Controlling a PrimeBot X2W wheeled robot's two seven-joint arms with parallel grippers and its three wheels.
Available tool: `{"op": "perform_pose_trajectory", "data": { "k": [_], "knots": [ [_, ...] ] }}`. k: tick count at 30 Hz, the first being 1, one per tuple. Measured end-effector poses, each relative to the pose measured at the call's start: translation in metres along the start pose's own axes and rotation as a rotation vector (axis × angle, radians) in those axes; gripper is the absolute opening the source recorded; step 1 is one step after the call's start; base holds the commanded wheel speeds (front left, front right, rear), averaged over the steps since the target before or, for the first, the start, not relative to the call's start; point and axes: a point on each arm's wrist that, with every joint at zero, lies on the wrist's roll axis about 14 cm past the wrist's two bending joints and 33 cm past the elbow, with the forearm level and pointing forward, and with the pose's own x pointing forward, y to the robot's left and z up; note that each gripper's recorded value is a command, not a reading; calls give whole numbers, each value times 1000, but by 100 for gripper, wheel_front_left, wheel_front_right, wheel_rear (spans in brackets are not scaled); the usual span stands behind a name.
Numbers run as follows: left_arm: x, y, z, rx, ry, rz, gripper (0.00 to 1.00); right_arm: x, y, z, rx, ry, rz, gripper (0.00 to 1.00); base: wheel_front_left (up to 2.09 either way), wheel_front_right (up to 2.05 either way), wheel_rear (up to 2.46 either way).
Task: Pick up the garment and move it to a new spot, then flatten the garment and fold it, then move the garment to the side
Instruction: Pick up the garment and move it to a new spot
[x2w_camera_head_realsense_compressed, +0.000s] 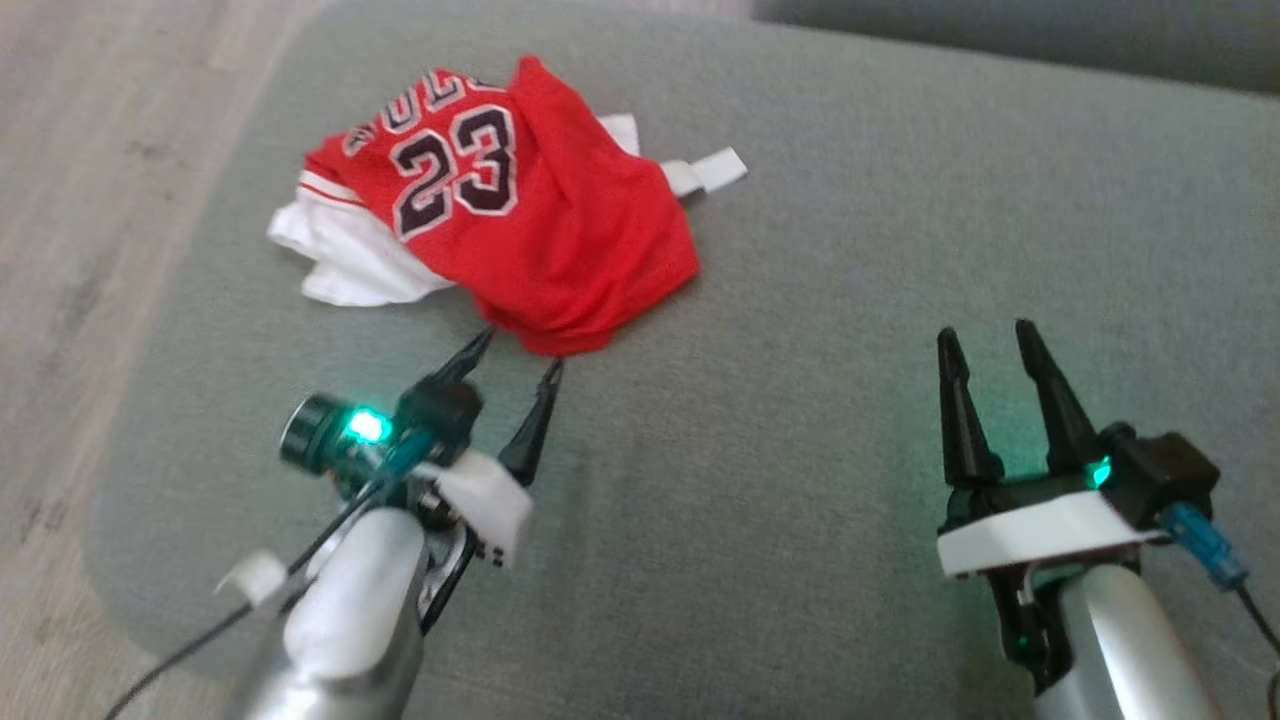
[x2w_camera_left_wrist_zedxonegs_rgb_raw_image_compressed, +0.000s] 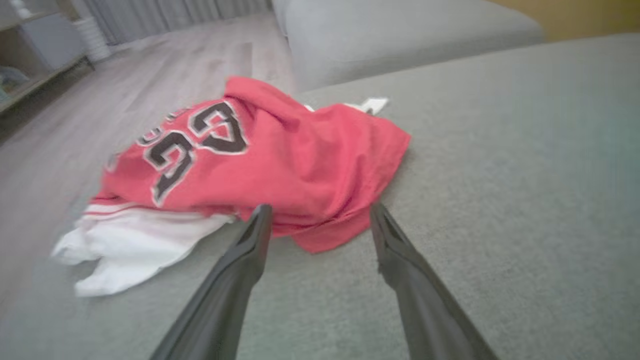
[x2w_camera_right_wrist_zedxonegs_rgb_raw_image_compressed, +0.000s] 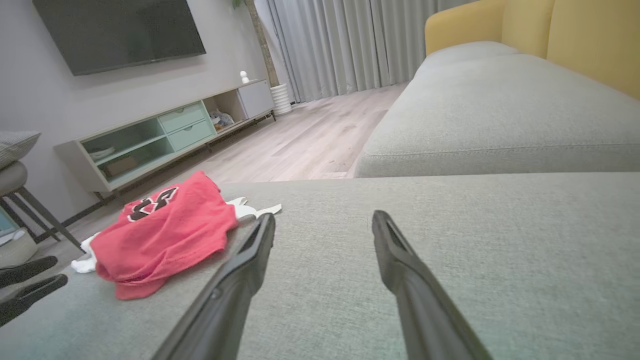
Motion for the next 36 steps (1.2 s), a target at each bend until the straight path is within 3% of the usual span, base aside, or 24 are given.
{"op": "perform_pose_trajectory", "data": {
  "k": [7,16,17,18,23,26,29,36],
  "knots": [
    [47,-33,-15,97,135,-168,100,7,-26,-9,14,9,-58,100,0,0,0],
    [83,-24,-37,161,275,-188,100,9,-47,-17,22,19,-104,100,0,0,0],
    [86,-26,-37,158,283,-192,26,9,-49,-16,20,16,-108,100,0,0,0],
    [89,-28,-36,159,285,-200,0,9,-51,-16,19,15,-113,100,0,0,0],
    [89,-36,-28,148,252,-223,0,5,-53,-9,18,1,-123,100,0,0,0],
    [85,-41,-14,89,180,-226,0,1,-52,-1,11,-12,-126,100,0,0,0],
    [81,-57,19,-6,50,-249,0,-4,-49,9,7,-34,-128,100,0,0,0],
    [69,-97,104,-18,-219,-361,0,-24,-48,32,1,-82,-150,100,0,0,0]
  ]
}}
